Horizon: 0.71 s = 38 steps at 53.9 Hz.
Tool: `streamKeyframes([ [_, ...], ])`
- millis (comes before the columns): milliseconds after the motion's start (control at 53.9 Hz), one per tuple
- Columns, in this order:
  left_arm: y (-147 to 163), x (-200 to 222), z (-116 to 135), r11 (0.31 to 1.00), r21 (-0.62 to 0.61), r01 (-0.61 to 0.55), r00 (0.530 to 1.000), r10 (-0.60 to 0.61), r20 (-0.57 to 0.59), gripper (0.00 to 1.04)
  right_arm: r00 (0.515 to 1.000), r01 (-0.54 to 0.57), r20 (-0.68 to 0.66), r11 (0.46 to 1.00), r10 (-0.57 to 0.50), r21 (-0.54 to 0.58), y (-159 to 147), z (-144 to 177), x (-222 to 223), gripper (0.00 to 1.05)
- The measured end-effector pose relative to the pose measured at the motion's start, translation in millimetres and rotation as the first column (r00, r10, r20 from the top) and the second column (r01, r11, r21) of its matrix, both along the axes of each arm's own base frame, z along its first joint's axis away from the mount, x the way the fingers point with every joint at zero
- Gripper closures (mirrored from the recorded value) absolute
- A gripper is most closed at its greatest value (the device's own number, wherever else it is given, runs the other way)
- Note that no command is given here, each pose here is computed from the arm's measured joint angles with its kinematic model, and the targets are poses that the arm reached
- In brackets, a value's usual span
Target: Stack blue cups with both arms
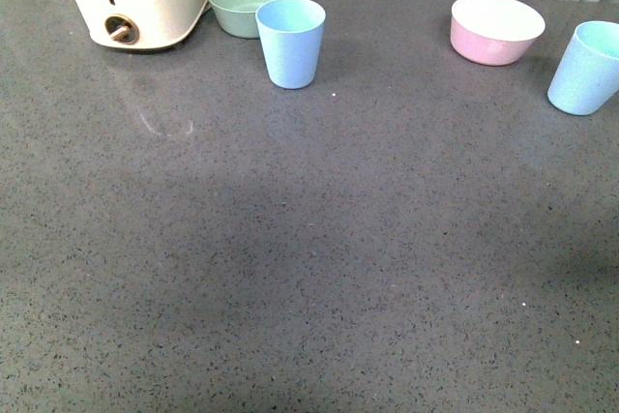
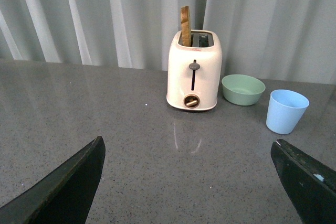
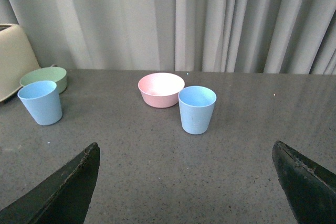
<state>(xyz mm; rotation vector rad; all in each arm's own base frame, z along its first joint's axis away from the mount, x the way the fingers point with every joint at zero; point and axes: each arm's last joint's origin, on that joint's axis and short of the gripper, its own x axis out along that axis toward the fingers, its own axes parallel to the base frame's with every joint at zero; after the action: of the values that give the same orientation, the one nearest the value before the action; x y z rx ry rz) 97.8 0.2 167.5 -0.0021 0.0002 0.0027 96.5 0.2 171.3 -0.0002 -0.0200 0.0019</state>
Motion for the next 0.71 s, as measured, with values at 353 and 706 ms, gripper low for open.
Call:
streamKeyframes([
  [353, -1, 30, 9, 0.983, -0.157, 0.095, 0.921, -0.147, -0.361, 0.09, 1.0, 0.0, 0.0, 1.0, 0.0, 0.0, 0, 0, 0, 0.09],
  [706, -37, 148, 39, 0.968, -0.062, 0.241, 0.911, -0.248, -0.328, 0.09, 1.0, 0.0, 0.0, 1.0, 0.0, 0.0, 0, 0, 0, 0.09],
])
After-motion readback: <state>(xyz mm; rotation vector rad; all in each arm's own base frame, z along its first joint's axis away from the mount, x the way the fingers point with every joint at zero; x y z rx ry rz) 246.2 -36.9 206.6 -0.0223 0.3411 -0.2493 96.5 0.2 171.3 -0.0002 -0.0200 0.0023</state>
